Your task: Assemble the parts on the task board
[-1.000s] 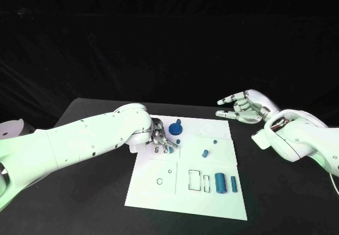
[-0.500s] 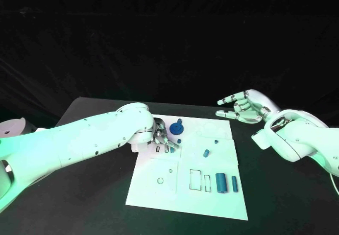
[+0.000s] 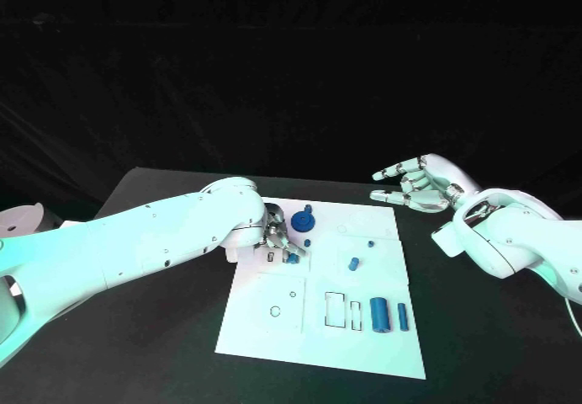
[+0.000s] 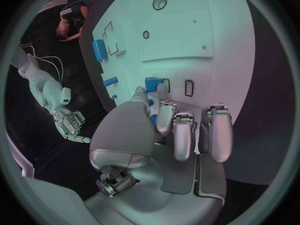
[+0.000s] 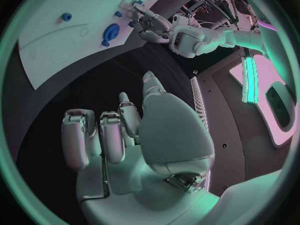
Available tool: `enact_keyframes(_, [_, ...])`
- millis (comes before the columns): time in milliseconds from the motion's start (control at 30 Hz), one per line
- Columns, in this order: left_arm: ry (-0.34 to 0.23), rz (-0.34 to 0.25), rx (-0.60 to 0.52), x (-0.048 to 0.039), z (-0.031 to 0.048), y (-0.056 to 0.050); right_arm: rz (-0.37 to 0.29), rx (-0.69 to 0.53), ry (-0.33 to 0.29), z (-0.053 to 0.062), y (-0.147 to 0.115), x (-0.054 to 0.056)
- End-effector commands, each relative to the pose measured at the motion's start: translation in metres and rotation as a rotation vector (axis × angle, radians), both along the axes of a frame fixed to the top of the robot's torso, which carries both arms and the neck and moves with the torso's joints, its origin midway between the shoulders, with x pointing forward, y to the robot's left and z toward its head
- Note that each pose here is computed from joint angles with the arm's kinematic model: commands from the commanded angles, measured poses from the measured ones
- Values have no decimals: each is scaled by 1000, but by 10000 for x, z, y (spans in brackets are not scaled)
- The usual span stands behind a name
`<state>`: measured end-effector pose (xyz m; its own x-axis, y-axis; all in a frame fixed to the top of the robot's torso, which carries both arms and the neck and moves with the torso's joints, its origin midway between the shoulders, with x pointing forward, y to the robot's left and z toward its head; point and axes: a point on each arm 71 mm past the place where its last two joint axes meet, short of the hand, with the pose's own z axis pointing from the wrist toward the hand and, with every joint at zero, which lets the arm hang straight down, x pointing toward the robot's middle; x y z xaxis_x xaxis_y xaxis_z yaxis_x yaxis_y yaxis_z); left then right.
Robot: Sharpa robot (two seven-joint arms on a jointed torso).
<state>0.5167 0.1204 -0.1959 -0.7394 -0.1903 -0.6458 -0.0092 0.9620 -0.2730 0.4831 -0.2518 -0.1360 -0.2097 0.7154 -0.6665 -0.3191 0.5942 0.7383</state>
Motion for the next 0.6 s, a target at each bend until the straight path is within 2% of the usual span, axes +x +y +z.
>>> enact_keyframes(33, [7,-8,0,-8,-3,-15,15,-7,-8,0,16,-4])
enact_keyframes(600, [14,-13,6,-13,-7,-3,15,-7,-7,-3,20,-3])
